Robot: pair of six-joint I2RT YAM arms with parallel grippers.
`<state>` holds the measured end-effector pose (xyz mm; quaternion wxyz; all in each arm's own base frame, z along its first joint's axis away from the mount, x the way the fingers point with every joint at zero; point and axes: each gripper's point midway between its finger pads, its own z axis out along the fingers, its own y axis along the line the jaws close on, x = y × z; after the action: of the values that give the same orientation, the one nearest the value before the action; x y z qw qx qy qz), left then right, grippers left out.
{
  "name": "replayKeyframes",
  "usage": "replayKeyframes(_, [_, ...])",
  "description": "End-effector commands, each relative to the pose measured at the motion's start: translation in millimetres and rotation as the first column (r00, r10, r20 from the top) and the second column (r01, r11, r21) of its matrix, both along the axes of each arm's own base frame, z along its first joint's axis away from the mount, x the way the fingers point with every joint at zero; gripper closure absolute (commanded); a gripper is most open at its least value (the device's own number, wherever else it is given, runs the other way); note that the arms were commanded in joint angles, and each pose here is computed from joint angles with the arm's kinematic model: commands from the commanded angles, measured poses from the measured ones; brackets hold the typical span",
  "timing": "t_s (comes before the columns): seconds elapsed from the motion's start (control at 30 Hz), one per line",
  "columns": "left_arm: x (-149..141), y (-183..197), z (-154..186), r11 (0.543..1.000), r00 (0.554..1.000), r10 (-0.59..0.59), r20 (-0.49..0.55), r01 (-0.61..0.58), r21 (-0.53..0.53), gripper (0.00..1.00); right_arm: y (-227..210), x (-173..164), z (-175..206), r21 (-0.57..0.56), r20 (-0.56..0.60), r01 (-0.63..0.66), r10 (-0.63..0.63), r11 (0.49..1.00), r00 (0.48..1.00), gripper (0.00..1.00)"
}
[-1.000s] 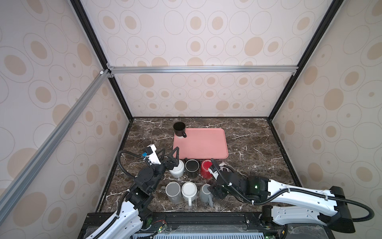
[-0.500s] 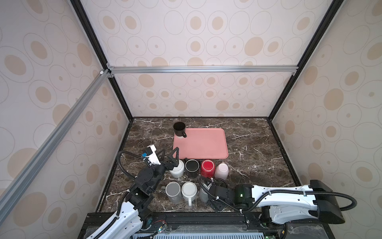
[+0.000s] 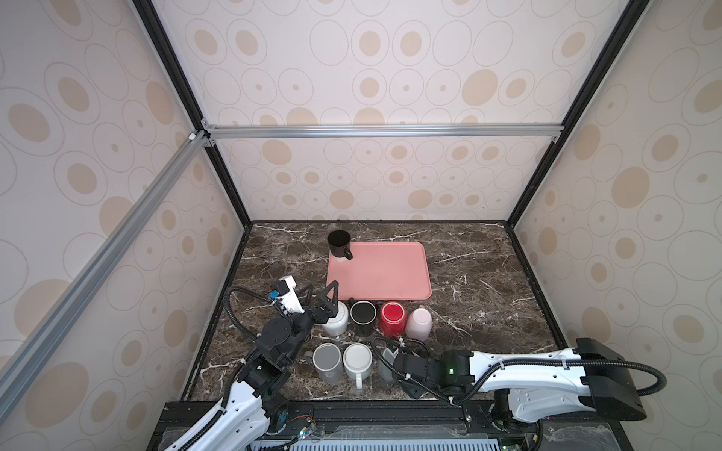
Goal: Turn the mug right side up
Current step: Pick up the mug from the bottom-center of the table.
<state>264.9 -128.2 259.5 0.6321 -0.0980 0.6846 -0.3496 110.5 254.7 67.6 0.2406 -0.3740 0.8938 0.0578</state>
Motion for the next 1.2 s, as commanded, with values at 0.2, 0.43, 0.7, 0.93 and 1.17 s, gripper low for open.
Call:
replayKeyframes(0.2, [-0.7,-0.2,4.5,1.000,1.000,-0.006,0.014,0.007,-0.024,0.01,12.3,-4.6,5.7,0.067,-0.007,-0.051,0.051,0.996,0.999,0.28])
replayKeyframes(0.43, [-1.1,-1.3,6.0,0.999,1.000,-0.012,0.021,0.013,-0.030,0.00,0.8,5.3,-2.9,0.031,-0.009,0.013,-0.013,0.999,1.000,0.35])
replayKeyframes(0.7, [-1.9,-1.3,3.7,0.999,1.000,-0.015,0.019,0.015,-0.034,0.01,0.7,5.9,-7.4,0.027,-0.021,0.010,-0.009,1.000,1.000,0.59])
replayKeyframes(0.93, [-1.6,-1.4,1.6,0.999,1.000,-0.016,0.017,0.016,-0.043,0.00,3.0,8.1,-8.5,0.018,-0.017,0.007,-0.006,1.000,1.000,0.57])
replayKeyframes(1.17, [-1.7,-2.5,0.6,0.999,1.000,-0.021,0.014,0.022,-0.046,0.01,6.2,9.3,-9.5,0.018,-0.012,-0.005,0.005,1.000,1.000,0.64])
